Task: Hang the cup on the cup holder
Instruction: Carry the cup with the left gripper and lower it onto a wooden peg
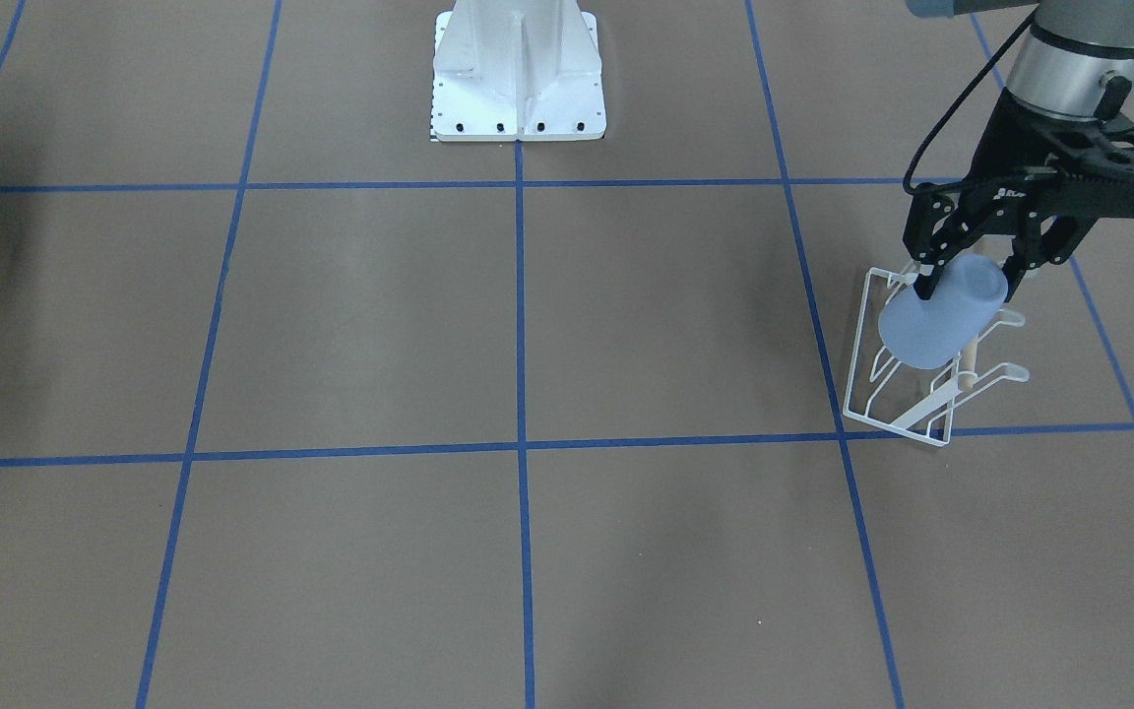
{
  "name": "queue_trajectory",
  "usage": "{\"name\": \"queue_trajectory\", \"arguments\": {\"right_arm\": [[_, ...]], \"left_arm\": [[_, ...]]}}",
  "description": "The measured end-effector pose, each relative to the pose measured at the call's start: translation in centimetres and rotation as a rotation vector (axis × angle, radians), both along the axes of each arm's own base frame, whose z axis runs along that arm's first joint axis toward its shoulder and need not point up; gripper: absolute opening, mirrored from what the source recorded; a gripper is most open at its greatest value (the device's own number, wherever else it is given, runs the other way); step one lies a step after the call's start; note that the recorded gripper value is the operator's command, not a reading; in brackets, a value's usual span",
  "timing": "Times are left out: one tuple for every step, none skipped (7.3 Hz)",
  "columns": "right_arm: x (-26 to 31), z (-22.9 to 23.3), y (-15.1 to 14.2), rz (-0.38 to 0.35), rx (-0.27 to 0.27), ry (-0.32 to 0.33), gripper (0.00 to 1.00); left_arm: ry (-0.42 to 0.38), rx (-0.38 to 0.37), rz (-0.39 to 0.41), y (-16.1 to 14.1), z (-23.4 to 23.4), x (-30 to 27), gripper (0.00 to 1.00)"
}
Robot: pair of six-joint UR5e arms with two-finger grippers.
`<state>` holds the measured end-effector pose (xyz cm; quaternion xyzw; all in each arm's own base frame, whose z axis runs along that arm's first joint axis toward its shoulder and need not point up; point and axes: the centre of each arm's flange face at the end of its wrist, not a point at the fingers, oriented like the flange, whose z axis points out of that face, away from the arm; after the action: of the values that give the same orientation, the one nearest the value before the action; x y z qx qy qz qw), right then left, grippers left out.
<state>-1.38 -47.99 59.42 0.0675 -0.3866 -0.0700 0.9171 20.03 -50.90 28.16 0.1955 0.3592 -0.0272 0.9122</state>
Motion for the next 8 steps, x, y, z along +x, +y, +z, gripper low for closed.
{"name": "queue_trajectory", "arguments": {"right_arm": [[0.0,0.0,0.0,0.001,-0.004,-0.006,1.00],[0.0,-0.1,0.0,0.002,-0.004,-0.007,1.00],[0.0,-0.2,0.0,0.002,-0.002,-0.008,1.00],[0.0,-0.3,-0.1,0.002,-0.001,-0.008,1.00],[-0.1,-0.3,-0.2,0.003,0.000,-0.008,1.00],[-0.1,-0.4,-0.2,0.003,0.001,-0.008,1.00],[-0.1,-0.4,-0.3,0.003,0.002,-0.008,1.00],[-0.1,-0.5,-0.3,0.003,0.003,-0.008,1.00]], "left_arm": [[-0.008,-0.003,0.003,0.0,0.3,0.4,0.00],[-0.012,-0.005,0.009,0.1,0.5,0.8,0.00],[-0.016,-0.010,0.017,0.2,0.8,1.3,0.00],[-0.022,-0.019,0.024,0.3,1.4,1.7,0.00],[-0.028,-0.028,0.027,0.4,2.1,1.9,0.00],[-0.036,-0.030,0.036,0.4,2.6,1.9,0.00],[-0.047,-0.025,0.050,0.5,3.0,2.0,0.00],[-0.056,-0.026,0.062,0.5,3.6,2.2,0.00]]}}
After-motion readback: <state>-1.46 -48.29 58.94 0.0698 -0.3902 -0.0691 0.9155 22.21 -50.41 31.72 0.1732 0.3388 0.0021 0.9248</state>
